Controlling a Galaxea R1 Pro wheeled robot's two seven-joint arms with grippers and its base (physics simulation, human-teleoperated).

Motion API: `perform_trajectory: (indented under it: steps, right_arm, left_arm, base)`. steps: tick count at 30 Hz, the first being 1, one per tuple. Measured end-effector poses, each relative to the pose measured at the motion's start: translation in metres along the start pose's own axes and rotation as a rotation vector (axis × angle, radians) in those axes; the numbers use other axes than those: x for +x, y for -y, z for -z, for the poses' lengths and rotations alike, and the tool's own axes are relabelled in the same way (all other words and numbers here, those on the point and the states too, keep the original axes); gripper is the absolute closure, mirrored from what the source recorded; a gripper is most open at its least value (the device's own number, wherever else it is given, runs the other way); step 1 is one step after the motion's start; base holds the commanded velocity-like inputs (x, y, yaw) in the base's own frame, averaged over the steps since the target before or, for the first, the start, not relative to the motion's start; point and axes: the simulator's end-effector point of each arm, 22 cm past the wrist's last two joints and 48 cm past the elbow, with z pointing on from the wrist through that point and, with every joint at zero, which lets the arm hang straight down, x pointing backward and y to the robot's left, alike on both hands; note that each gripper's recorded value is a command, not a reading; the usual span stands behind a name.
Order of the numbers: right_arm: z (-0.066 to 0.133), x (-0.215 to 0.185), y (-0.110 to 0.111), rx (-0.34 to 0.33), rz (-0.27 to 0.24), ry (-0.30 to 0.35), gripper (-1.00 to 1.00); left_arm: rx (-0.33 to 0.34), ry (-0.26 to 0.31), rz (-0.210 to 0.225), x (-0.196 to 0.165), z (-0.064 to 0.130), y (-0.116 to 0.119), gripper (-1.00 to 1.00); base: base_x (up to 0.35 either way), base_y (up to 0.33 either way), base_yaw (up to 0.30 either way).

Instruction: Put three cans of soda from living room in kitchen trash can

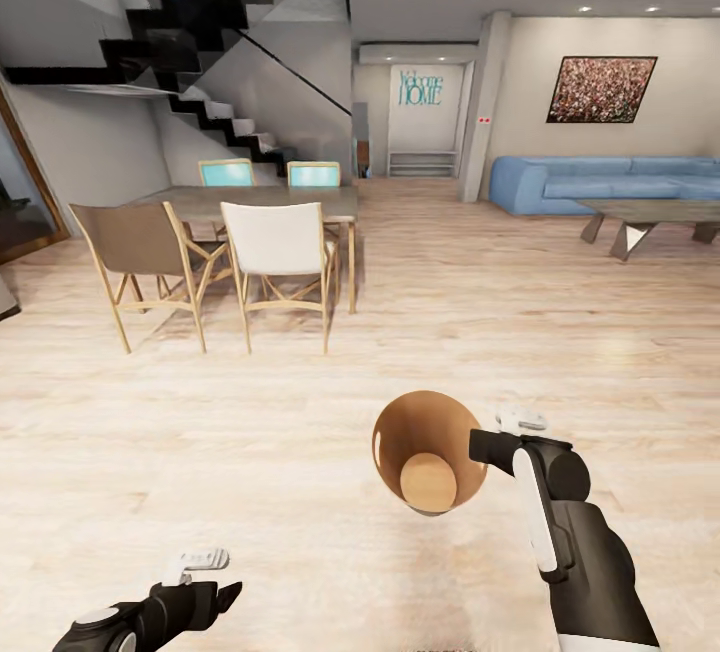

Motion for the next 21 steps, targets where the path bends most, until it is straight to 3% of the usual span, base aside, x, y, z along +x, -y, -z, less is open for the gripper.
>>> perform_trajectory:
  steps: [21]
  right_arm:
    - [-0.0002, 0.0003, -0.0002, -0.001, 0.0, -0.001, 1.0]
  left_arm:
    - [0.0, 0.001, -0.003, -0.0005, 0.0001, 0.0006, -1.0]
  base:
    - [0.0, 0.0, -0.284]
